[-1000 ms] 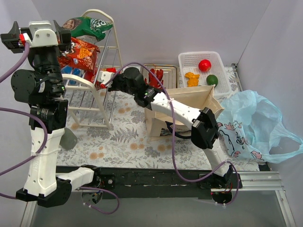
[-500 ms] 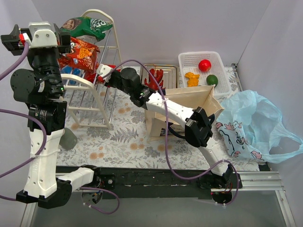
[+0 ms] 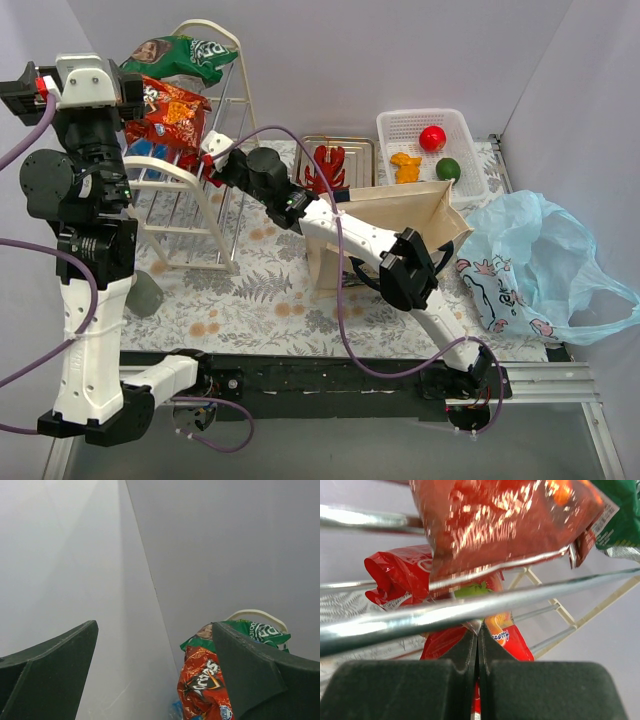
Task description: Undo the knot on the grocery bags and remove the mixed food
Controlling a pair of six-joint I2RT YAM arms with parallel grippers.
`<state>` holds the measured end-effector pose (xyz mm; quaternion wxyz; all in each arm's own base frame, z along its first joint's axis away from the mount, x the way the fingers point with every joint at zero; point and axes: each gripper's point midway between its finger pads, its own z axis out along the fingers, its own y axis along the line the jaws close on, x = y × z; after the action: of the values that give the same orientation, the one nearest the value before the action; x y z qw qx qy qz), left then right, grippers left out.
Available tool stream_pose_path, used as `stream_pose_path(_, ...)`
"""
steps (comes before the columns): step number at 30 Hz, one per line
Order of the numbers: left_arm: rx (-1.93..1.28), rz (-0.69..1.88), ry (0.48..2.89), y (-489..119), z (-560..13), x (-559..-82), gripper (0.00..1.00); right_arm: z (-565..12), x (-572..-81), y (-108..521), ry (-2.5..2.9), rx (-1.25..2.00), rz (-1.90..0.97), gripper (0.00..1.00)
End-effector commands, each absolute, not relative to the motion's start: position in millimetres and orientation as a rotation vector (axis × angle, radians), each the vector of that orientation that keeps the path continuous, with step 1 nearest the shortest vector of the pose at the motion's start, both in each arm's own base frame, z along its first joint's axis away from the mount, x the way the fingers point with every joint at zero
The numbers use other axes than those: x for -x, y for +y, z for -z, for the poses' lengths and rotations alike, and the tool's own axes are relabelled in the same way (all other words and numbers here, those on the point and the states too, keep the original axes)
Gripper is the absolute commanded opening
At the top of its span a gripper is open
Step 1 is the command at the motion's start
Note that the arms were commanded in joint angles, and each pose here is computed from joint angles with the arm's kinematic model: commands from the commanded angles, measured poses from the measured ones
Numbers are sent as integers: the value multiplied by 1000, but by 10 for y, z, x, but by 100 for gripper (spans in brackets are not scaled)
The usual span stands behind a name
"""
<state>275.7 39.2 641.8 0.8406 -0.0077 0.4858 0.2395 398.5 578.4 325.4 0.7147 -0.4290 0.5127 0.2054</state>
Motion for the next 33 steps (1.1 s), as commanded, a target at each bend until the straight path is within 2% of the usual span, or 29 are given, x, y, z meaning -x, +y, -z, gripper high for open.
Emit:
stream_pose_path(1, 12, -491, 1023, 410, -6428, -2681, 98, -4331, -3881, 5736, 917, 689, -573, 1)
stream_pose_path(5, 13, -484, 1031, 427, -6425, -2664, 98, -4120, -3822, 5875, 954, 697, -581, 1)
stream_pose_path(7, 11, -473, 1029, 424, -6439, -2649, 98, -4043, -3823, 5891, 979, 689, -571, 18)
stream_pose_path(8, 9, -472, 1033, 425, -6432, -2649, 98, -3963, -3877, 5864, 1012, 676, -548, 37)
stream_pose_path(9, 13, -463, 1029, 424, -6442, -2632, 98, -3969, -3884, 5827, 1032, 658, -543, 48)
stream_pose_path(11, 8, -452, 1029, 416, -6435, -2616, 98, -3853, -3926, 5773, 1082, 646, -519, 67)
stream_pose_path(12, 10, -449, 1027, 418, -6433, -2605, 98, -3939, -3908, 5714, 1079, 637, -514, 71)
stream_pose_path(17, -2, -405, 1004, 362, -6394, -2540, 98, -3904, -3774, 5594, 1118, 709, -540, 78)
stream_pose_path(25, -84, -297, 963, 138, -6422, -2481, 98, -3675, -3192, 5183, 1187, 893, -697, 86)
stream_pose_path(30, -118, -236, 972, 21, -6321, -2562, 98, -3712, -3182, 5071, 1255, 871, -782, 84)
stream_pose_path(33, -118, -244, 968, 25, -6349, -2602, 98, -3744, -3284, 5079, 1243, 865, -801, 74)
